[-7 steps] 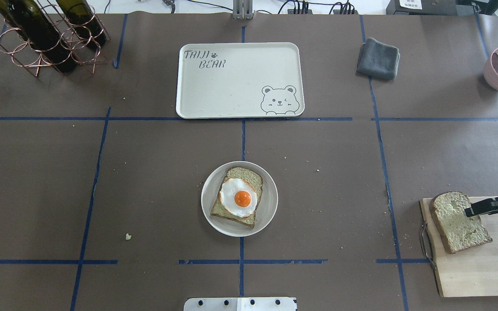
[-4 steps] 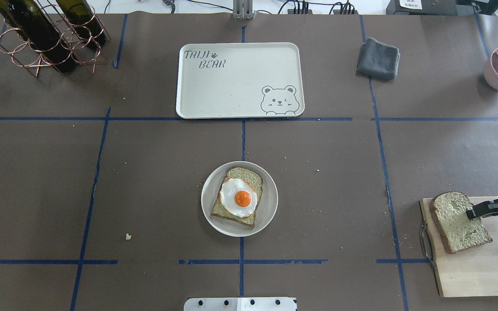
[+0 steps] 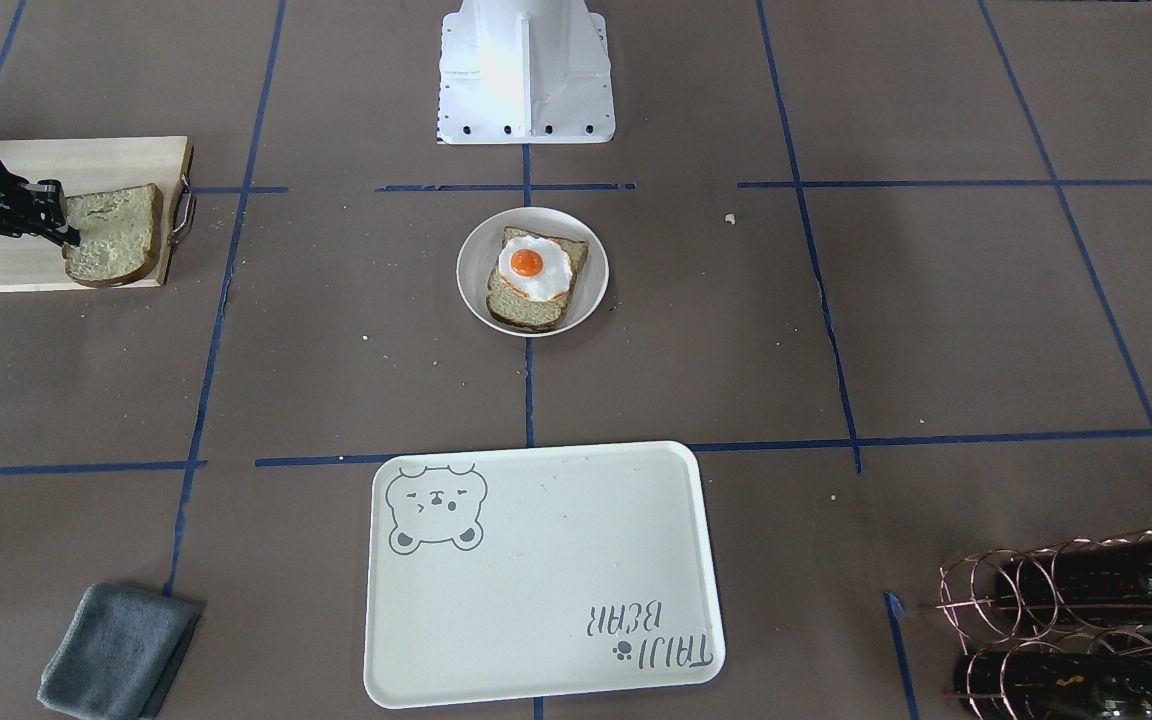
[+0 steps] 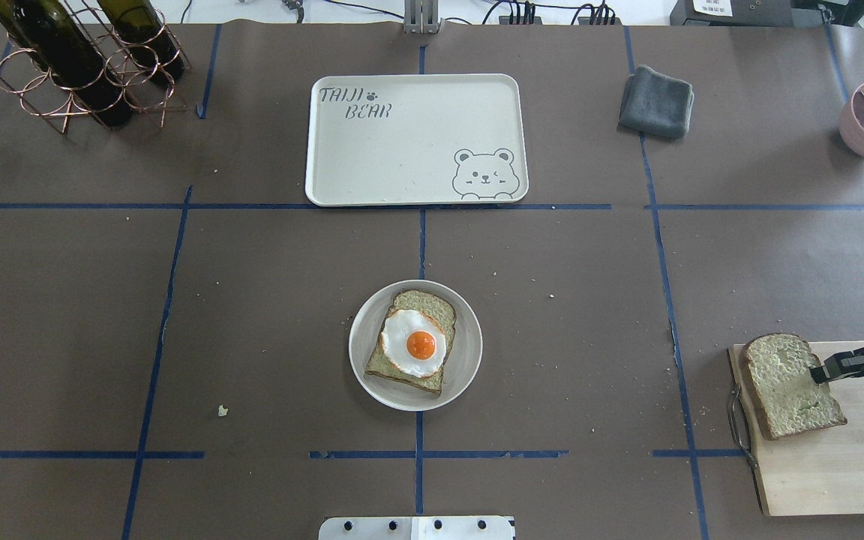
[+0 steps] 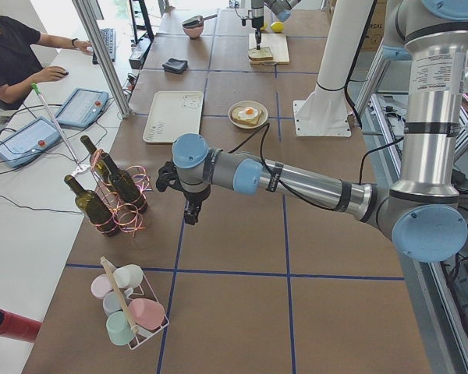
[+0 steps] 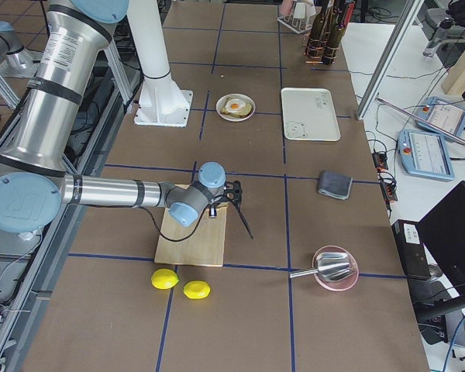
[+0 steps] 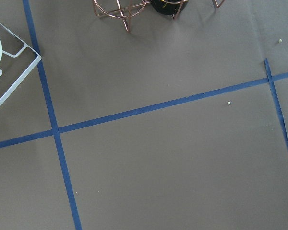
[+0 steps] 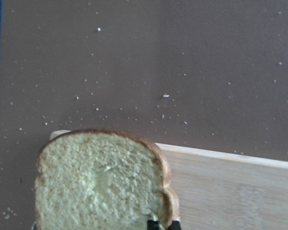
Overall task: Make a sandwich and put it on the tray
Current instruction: 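Lower the right gripper onto the bread slice on the wooden board and grasp it, then lift the bread slice with the right gripper and carry it over the plate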
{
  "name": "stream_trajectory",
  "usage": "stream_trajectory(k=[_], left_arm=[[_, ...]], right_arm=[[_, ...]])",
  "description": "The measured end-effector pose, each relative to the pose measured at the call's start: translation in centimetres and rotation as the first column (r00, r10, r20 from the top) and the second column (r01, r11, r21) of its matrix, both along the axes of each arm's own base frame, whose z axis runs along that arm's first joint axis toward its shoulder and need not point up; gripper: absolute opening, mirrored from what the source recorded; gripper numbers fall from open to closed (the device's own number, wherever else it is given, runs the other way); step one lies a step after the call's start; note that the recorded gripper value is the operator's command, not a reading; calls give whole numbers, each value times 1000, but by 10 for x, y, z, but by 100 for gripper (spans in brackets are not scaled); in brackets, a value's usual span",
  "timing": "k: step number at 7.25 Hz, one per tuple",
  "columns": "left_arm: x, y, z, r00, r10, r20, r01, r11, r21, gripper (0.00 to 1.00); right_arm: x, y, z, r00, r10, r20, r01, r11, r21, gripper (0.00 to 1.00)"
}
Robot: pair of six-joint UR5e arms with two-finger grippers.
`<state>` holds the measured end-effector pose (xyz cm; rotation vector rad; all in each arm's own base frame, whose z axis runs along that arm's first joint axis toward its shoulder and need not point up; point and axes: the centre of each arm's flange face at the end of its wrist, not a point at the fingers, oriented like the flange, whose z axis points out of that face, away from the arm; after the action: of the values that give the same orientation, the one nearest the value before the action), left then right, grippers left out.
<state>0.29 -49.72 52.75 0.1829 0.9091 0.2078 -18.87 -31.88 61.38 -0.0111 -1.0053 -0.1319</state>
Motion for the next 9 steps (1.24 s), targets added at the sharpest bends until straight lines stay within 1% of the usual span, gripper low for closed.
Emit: stream_trajectory(k=[2,4,6,7,8,9], left_arm=[[0,0,-1,1000,0,0,0,1000,2,100],[0,1,-3,1000,-1,-1,1,1000,5,100],[0,1,-4,1000,-1,-1,1,1000,6,100],[0,1,-5,1000,-1,-2,1,1000,7,100],[0,1,-6,1000,-1,-2,1,1000,9,100],[0,1,-7,1000,-1,-2,1,1000,12,100]], right_arm=[[3,1,-21,999,-15,46,15,1000,4,0],[16,-4,-33,995,-17,99,18,1000,-13,0],[17,-18,-52,987,-22,158,26,999,-24,0],[6,-34,-73,982,-1,189,9,999,-43,0],[-11,-58,-107,973,40,228,-21,996,-82,0],[-37,-83,-153,959,87,271,-48,988,-146,0]])
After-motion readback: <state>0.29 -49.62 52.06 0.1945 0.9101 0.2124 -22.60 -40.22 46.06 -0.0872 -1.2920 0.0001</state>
